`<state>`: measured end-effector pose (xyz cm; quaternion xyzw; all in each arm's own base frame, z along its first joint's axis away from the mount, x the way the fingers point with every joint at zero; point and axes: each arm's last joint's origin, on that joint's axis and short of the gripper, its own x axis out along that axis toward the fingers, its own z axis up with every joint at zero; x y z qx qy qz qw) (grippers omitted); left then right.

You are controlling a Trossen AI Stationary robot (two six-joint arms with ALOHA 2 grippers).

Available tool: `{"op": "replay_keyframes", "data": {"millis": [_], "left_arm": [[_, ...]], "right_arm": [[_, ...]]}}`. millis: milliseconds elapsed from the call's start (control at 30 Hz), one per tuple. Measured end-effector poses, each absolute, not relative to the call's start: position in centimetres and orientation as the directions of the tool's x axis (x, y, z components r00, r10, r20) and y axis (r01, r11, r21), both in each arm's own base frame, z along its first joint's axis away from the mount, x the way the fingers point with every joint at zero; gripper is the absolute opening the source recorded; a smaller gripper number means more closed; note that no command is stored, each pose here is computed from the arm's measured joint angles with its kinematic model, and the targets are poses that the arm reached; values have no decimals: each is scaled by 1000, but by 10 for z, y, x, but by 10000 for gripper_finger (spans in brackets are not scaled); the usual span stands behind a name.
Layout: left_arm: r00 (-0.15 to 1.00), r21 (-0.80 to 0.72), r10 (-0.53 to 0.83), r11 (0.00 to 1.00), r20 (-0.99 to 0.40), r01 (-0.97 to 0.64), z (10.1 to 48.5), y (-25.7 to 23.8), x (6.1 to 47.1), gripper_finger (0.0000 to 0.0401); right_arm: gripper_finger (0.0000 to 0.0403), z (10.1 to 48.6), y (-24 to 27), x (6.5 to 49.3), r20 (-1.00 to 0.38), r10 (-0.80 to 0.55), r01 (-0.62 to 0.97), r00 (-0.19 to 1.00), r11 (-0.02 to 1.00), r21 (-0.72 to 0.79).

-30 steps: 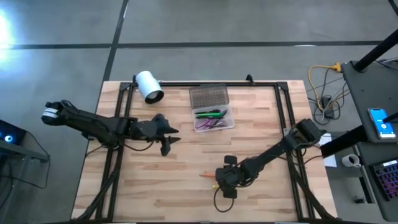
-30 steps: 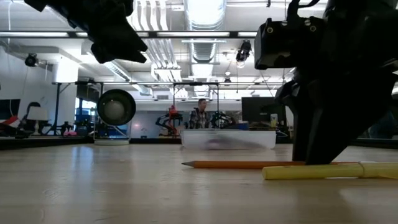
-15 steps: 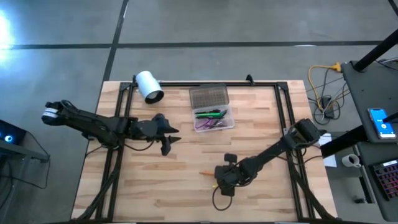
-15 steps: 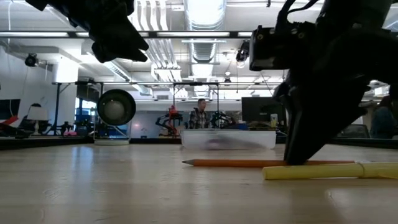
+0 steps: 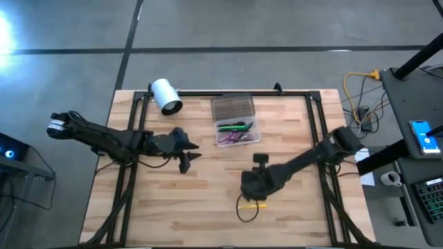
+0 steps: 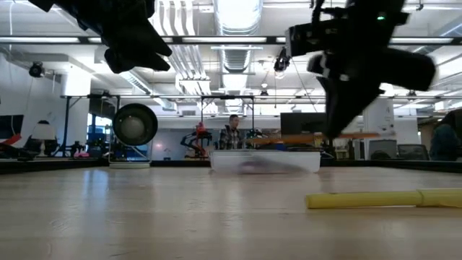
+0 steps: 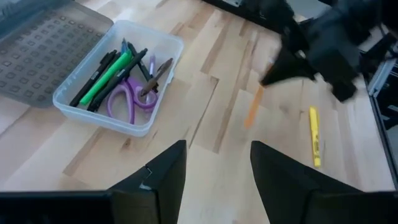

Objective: Pick & place school supplies into a supply box
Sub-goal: Put the pencil into the supply box, then adjust the brown pen in the supply box

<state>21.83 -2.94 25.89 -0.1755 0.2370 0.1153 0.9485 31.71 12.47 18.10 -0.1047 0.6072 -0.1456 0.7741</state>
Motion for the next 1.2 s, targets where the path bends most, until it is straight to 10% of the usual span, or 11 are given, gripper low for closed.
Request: {"op": "replay_keyframes", "data": {"millis": [600, 1200], "left_arm": [[870, -336, 96, 897, -483, -285, 259, -41, 217, 164], [862, -326, 95, 901, -499, -288, 258, -42, 216, 164]], "right_arm": [[7, 213, -33, 336, -882, -435, 110, 182, 900, -421], [60, 208, 7, 333, -946, -241, 85, 218, 970, -228]]}}
